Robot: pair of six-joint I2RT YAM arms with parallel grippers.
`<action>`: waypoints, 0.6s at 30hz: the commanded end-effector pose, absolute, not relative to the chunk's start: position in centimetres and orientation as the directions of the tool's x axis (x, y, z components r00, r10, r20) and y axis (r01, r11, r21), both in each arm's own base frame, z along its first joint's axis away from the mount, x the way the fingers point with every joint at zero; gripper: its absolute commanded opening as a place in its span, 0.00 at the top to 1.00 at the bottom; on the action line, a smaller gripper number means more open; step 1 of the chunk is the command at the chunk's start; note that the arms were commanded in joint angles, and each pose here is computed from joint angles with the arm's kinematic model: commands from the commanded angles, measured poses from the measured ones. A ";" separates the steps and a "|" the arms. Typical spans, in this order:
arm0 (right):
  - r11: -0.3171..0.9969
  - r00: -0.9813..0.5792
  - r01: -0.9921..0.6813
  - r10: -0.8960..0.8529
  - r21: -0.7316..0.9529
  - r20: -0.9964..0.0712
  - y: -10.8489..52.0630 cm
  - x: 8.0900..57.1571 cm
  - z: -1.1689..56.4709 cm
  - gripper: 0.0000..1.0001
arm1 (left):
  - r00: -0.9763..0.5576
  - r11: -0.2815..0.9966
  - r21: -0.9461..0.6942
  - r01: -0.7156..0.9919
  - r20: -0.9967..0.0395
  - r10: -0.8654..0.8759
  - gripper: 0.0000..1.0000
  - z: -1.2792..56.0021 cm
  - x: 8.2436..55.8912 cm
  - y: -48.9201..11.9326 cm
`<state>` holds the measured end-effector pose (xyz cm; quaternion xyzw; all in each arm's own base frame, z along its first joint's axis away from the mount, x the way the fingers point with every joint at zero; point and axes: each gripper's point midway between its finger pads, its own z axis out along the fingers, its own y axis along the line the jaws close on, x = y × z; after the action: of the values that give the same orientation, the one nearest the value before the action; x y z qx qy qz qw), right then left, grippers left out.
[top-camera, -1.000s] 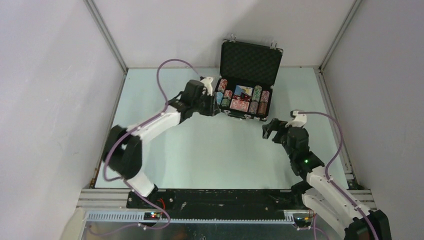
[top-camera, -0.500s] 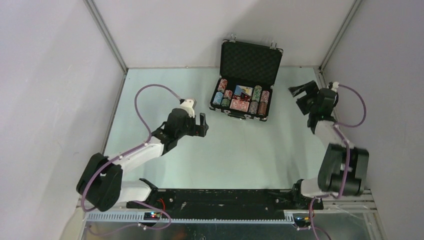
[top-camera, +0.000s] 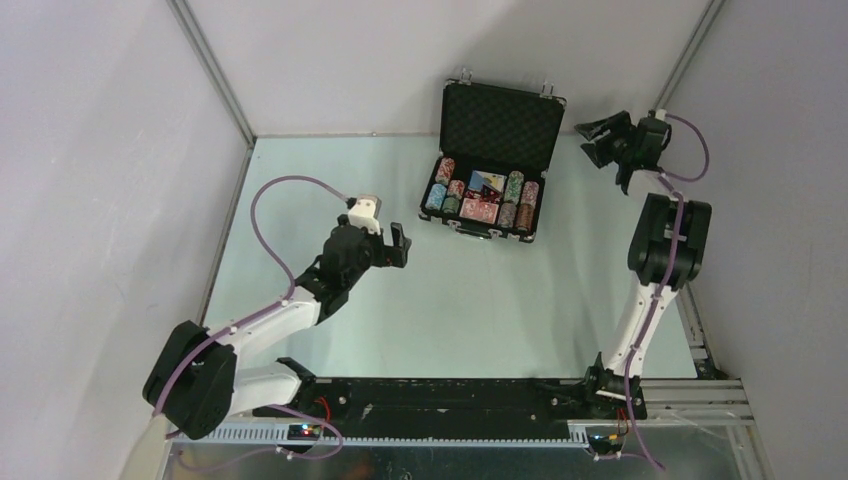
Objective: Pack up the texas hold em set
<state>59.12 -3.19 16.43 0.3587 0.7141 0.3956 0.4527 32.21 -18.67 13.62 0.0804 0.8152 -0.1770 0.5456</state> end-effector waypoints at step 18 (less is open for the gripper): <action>0.416 -0.676 -0.229 0.583 0.880 -0.451 7.3 63.8 17.0 0.48 | -0.292 0.937 -0.159 0.310 -0.954 -0.065 0.00 15.7 33.0 -17.9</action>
<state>66.69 3.94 14.24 0.1989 0.7458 0.5055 0.3856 32.83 -18.46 14.48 0.0765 0.8036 -0.1701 0.5652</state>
